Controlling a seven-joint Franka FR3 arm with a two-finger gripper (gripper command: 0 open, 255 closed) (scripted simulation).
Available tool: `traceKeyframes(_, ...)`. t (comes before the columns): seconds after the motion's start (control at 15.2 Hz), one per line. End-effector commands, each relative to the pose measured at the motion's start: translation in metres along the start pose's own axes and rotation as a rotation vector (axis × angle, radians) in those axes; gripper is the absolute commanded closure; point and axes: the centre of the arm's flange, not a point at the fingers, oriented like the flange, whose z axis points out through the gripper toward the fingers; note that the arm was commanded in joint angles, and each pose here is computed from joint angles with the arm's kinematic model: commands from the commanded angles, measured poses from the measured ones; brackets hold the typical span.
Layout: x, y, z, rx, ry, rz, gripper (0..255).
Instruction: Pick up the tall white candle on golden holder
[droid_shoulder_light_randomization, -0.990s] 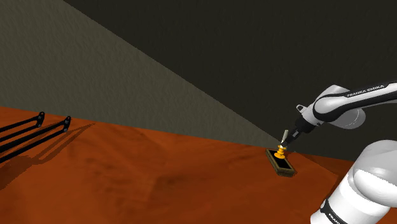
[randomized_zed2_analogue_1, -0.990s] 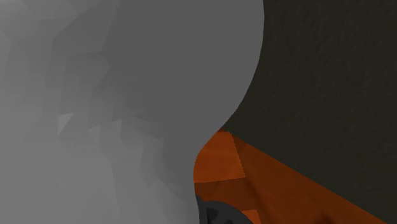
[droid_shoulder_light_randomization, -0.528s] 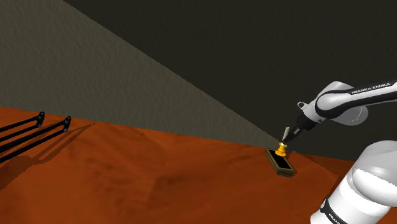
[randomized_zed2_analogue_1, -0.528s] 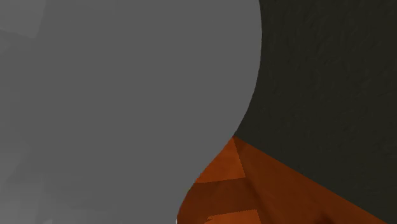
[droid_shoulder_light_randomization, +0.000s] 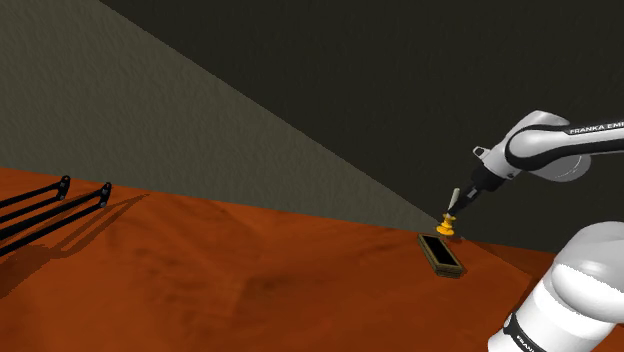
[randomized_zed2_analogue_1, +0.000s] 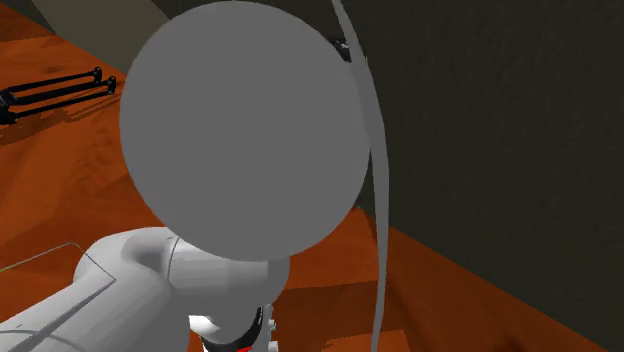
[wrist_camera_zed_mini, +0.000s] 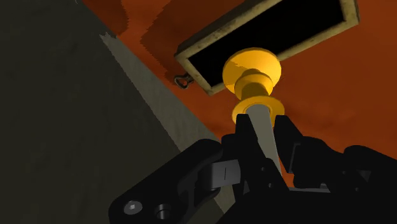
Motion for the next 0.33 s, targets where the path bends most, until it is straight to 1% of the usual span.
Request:
traceKeyframes(0.0, 0.003, -0.002, -0.01, 0.0, -0.001, 0.0, 255)
traceKeyframes(0.13, 0.006, -0.003, -0.02, 0.0, -0.001, 0.0, 255)
traceKeyframes(0.26, 0.007, -0.003, -0.02, 0.0, -0.001, 0.0, 255)
